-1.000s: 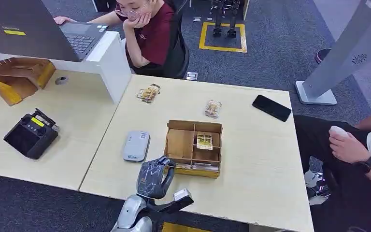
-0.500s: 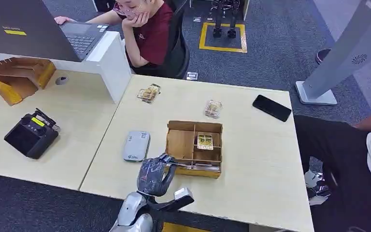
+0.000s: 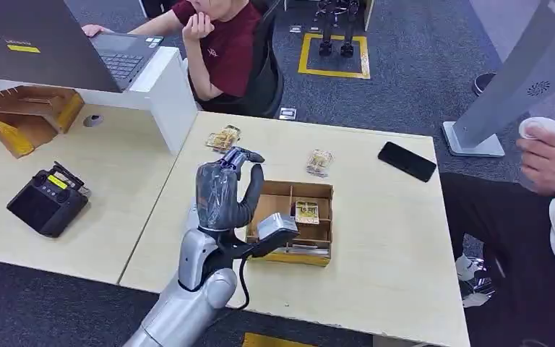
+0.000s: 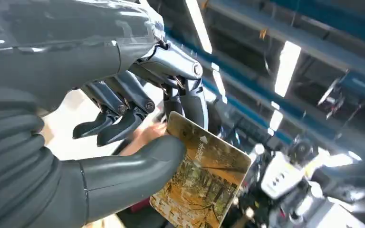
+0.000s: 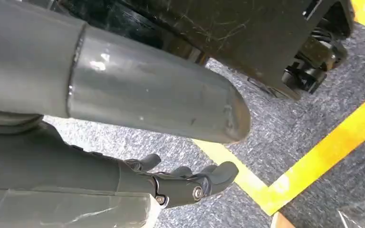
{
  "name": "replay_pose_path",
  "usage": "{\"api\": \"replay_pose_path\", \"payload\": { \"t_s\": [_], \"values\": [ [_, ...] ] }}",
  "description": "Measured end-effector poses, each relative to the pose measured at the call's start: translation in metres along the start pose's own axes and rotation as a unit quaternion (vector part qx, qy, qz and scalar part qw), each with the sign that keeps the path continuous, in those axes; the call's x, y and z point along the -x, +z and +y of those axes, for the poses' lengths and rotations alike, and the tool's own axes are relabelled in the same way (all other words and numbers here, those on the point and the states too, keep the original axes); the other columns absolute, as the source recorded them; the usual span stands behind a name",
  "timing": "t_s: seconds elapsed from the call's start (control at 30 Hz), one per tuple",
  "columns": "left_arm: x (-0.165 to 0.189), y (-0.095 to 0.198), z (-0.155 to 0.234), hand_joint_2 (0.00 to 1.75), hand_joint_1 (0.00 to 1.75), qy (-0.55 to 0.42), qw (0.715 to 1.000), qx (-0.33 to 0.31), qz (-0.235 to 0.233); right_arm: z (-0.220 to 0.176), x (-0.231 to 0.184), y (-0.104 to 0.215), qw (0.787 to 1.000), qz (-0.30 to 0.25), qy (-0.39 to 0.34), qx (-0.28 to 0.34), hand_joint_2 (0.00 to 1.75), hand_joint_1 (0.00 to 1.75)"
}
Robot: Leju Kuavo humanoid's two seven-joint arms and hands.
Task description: Pass the card to the sensor for recognition and then transmit it.
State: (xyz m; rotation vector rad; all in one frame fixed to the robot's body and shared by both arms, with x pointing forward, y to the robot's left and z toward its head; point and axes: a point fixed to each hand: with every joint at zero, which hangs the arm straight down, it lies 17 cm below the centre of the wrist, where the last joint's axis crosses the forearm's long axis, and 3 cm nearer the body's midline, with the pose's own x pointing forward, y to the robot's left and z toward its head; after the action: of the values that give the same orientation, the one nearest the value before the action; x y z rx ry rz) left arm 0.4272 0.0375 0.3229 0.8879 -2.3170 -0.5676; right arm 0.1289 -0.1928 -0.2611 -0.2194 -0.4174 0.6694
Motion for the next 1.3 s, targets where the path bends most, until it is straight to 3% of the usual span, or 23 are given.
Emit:
{"api": "replay_pose_path", "payload": {
  "t_s": [0.13,0.43,0.73,1.1,1.13,1.17,1.3],
  "values": [
    [0.012,-0.025,0.011,1.75,1.75,-0.054,0.998,-0.017,-0.012,-0.001,-0.004,-0.001,1.0,0.0,0.013,-0.007,0.0,0.0],
    [0.102,-0.069,0.03,1.75,1.75,-0.164,0.985,-0.027,0.041,-0.004,-0.022,-0.004,0.999,-0.011,0.03,-0.012,0.0,0.0],
    [0.156,-0.065,0.029,1.75,1.75,-0.16,0.981,-0.015,0.107,-0.002,-0.027,-0.003,0.999,-0.013,0.039,-0.016,0.0,0.0],
    [0.171,-0.057,0.025,1.75,1.75,-0.172,0.977,-0.003,0.125,0.0,-0.031,-0.003,0.999,-0.018,0.043,-0.018,0.0,0.0],
    [0.172,-0.057,0.024,1.75,1.1,-0.172,0.977,-0.002,0.126,0.0,-0.031,-0.003,0.999,-0.019,0.045,-0.018,0.0,0.0],
    [0.173,-0.056,0.024,1.75,0.0,-0.172,0.977,-0.001,0.128,0.0,-0.031,-0.003,0.999,-0.019,0.045,-0.018,0.0,0.0],
    [0.174,-0.054,0.02,1.75,0.0,-0.171,0.977,0.004,0.128,0.0,-0.031,-0.003,0.999,-0.019,0.046,-0.018,0.0,0.0]
  ]
}}
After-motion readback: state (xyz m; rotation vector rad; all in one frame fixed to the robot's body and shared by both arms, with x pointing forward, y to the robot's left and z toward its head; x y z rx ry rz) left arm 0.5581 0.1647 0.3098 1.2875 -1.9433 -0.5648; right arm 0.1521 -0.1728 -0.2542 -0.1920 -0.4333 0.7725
